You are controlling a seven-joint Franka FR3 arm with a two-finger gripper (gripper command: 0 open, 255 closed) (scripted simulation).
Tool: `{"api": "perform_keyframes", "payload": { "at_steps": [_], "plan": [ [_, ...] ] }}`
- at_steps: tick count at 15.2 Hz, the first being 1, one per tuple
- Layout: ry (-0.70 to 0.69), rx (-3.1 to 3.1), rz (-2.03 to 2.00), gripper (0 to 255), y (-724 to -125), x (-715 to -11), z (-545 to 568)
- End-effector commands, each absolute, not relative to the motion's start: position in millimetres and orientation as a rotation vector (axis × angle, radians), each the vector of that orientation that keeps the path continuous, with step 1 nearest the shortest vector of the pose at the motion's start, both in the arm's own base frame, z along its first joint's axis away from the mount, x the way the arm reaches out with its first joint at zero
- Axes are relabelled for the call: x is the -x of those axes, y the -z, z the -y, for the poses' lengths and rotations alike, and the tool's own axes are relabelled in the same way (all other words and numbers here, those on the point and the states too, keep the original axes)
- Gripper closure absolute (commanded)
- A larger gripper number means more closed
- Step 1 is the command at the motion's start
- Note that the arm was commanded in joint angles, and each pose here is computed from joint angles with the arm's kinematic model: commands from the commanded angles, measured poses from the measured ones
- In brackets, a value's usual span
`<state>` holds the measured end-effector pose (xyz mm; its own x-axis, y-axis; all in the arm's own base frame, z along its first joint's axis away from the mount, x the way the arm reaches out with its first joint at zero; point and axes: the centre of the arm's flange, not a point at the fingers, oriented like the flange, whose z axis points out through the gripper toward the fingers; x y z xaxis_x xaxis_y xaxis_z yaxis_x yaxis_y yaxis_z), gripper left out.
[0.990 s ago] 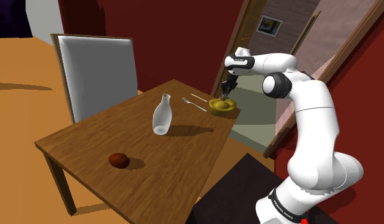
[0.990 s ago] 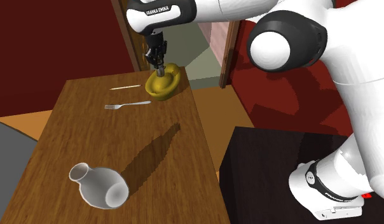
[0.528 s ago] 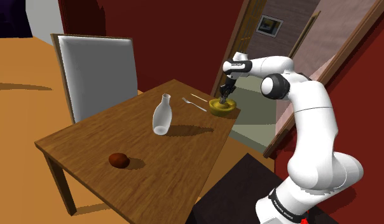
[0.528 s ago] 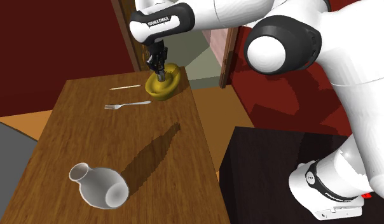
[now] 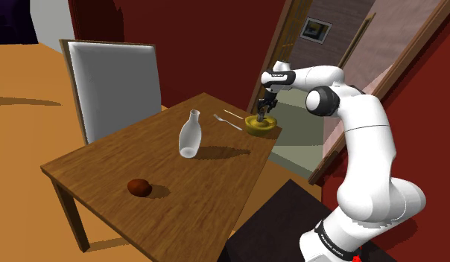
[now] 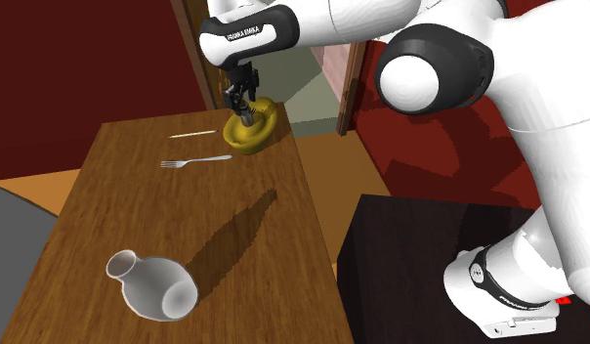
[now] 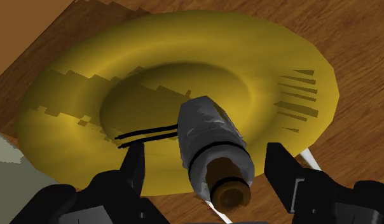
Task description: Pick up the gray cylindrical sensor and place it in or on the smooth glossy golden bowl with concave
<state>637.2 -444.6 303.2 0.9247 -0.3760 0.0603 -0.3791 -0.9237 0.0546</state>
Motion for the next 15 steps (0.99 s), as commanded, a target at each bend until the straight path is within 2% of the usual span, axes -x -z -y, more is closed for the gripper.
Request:
{"api": "perform_keyframes", "payload": {
  "at_steps": [1,4,8,15],
  "plan": [
    [-0.075,-3.018,0.593,0,-303,-637,445],
    [-0.075,-3.018,0.593,0,-303,-637,445],
    [-0.075,-3.018,0.593,0,-353,-635,441],
    [-0.075,-3.018,0.593,0,-353,-635,441]
  ]
}}
